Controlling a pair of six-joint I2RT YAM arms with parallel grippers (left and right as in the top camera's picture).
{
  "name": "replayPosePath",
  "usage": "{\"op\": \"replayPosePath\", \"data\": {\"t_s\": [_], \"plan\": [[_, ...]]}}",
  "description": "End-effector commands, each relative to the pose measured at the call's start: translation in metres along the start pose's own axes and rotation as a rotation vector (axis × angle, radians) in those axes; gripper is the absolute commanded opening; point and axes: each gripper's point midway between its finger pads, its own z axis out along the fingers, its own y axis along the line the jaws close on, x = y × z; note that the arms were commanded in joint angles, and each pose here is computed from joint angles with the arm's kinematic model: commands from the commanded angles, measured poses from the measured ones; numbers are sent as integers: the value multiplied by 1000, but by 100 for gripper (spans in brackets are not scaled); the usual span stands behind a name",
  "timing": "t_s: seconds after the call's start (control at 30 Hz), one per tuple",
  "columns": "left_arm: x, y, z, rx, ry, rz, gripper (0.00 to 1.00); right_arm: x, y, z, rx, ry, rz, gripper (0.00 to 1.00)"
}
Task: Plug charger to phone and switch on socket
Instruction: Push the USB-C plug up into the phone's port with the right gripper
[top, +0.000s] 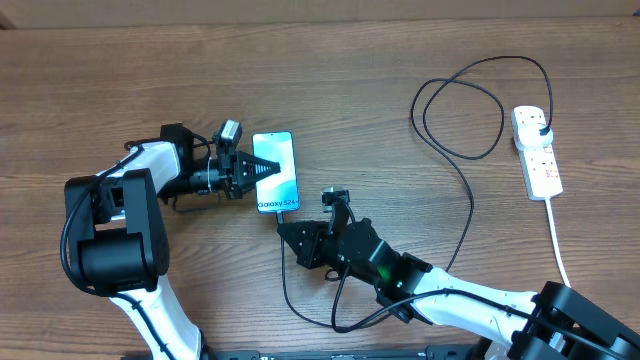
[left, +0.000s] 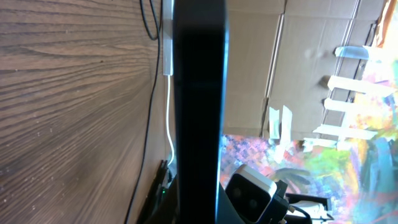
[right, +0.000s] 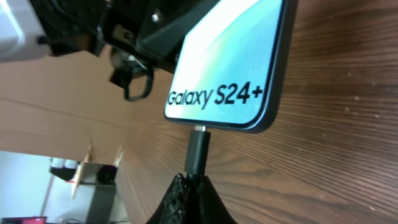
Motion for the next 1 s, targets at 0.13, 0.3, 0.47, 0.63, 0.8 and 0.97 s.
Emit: {"op": "replayPosePath", "data": {"t_s": [0.13, 0.3, 0.47, 0.63, 0.8, 0.97], "plan": [[3, 0, 3, 9, 10, -17, 4, -42, 8, 8, 107, -99, -77, 4], [3, 0, 3, 9, 10, -17, 4, -37, -2, 8, 178, -53, -86, 4], [3, 0, 3, 9, 10, -16, 4, -36, -4, 8, 185, -47, -96, 4], [3, 0, 3, 9, 10, -16, 4, -49, 14, 9, 118, -96, -144, 4], [3, 0, 3, 9, 10, -15, 4, -54, 8, 8, 132, -102, -131, 4], [3, 0, 3, 8, 10, 0, 4, -51, 8, 9, 129, -79, -116, 4]]}}
